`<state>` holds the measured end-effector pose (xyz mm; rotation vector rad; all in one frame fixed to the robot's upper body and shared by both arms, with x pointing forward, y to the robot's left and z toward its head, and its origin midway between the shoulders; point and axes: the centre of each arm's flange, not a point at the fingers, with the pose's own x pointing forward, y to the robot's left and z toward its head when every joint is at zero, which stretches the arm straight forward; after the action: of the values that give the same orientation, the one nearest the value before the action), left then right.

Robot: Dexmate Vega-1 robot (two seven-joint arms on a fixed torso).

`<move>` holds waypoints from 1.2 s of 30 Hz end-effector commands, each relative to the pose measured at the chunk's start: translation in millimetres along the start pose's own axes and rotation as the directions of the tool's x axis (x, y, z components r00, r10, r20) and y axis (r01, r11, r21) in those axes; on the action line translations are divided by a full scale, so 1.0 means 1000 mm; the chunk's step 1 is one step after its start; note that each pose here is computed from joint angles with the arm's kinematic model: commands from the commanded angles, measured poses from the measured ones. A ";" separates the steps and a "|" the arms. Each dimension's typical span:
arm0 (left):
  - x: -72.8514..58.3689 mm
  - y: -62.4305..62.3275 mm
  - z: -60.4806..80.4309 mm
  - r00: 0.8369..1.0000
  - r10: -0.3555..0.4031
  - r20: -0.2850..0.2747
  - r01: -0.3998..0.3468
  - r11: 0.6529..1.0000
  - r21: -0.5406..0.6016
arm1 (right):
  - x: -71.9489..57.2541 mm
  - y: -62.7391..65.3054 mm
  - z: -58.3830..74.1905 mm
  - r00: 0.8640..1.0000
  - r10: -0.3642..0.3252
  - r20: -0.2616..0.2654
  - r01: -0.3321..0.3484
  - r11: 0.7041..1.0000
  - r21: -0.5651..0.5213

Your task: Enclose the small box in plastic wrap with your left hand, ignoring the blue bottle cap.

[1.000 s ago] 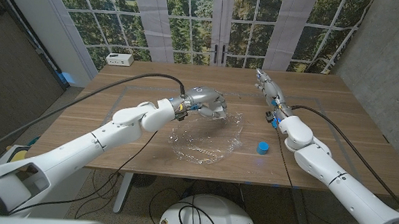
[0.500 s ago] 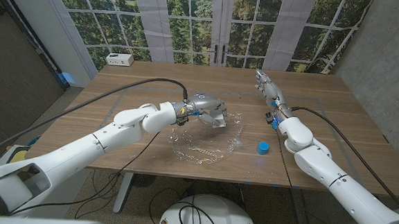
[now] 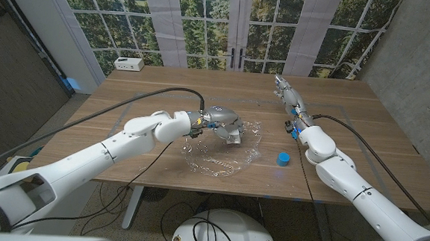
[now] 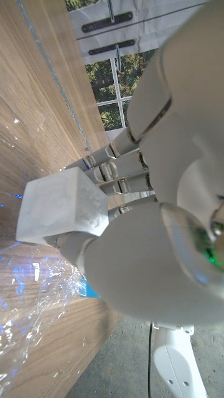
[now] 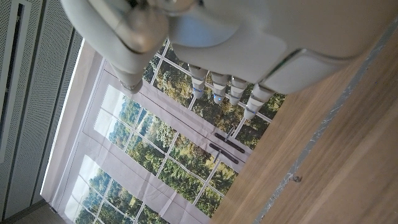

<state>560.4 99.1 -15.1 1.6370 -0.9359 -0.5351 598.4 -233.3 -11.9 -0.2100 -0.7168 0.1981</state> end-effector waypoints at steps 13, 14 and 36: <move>0.012 -0.002 0.003 0.980 -0.198 0.003 0.197 0.976 0.095 | 0.001 0.000 0.000 1.000 -0.017 0.000 0.017 1.000 -0.004; 0.012 -0.002 0.003 0.984 -0.181 -0.004 0.180 0.978 0.102 | 0.002 -0.001 0.000 1.000 -0.013 0.003 0.013 1.000 -0.001; 0.008 0.022 0.003 0.961 -0.247 -0.124 0.267 0.943 0.197 | 0.001 -0.001 0.001 1.000 -0.015 0.006 0.015 1.000 0.001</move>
<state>564.1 86.0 -6.1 1.9095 -0.7240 -0.6482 599.2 -234.4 -12.3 -0.2007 -0.7185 0.1789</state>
